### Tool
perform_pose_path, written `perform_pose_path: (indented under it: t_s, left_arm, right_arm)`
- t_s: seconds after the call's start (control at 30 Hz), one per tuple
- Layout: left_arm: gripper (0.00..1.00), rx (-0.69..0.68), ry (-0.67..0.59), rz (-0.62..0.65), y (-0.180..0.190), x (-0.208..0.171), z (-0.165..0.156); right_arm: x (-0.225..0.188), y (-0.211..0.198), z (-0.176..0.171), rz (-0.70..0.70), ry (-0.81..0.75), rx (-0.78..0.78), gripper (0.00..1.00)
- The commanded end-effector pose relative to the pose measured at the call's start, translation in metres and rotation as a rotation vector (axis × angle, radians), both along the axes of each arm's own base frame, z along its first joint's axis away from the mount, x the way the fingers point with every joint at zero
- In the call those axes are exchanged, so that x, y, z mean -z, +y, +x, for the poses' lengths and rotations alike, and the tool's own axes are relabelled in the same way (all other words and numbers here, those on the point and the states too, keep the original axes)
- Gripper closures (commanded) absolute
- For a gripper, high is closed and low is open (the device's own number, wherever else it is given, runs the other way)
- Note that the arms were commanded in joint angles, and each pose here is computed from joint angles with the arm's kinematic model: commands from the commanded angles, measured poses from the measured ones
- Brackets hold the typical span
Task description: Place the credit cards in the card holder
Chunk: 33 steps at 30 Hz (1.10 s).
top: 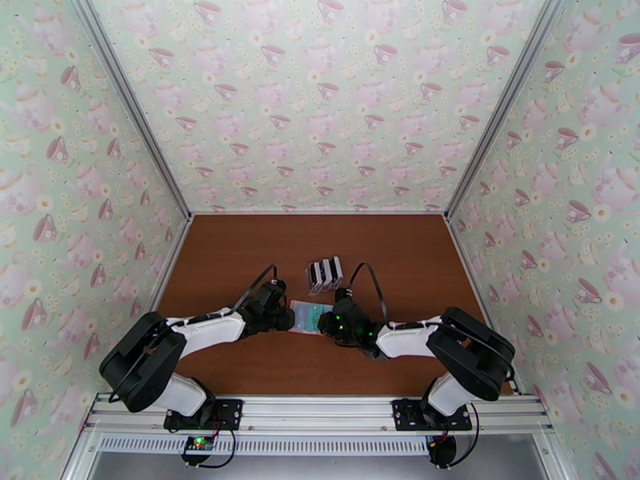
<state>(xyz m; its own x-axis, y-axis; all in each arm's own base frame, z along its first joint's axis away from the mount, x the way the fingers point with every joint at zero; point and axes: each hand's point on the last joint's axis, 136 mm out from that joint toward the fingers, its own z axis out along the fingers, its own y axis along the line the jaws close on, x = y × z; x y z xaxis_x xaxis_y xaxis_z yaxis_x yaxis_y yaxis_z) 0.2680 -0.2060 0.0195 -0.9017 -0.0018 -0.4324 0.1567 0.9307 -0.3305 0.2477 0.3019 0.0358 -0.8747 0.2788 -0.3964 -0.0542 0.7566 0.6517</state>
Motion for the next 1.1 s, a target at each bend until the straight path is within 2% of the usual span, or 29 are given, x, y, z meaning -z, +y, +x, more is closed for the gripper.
perform_pose_path:
  t_s: [0.0,0.53,0.87,0.97,1.07]
  left_arm:
    - [0.59,0.025,0.104,0.023,0.004,0.023,-0.027]
    - [0.61,0.019,0.121,0.001,0.003,0.026,-0.033]
    - [0.63,0.007,0.126,-0.010,0.003,0.027,-0.035]
    - [0.64,0.006,0.125,-0.007,0.003,0.027,-0.035]
    - [0.63,0.005,0.126,-0.005,0.004,0.027,-0.035]
  right_arm:
    - [0.005,-0.005,0.000,-0.053,0.002,0.007,0.93]
    - [0.013,0.004,-0.002,-0.047,0.035,-0.019,0.94]
    - [0.024,0.008,-0.013,-0.105,0.078,-0.058,0.91]
    - [0.026,0.007,-0.016,-0.132,0.090,-0.069,0.88]
    - [0.028,0.004,-0.017,-0.153,0.097,-0.072,0.77]
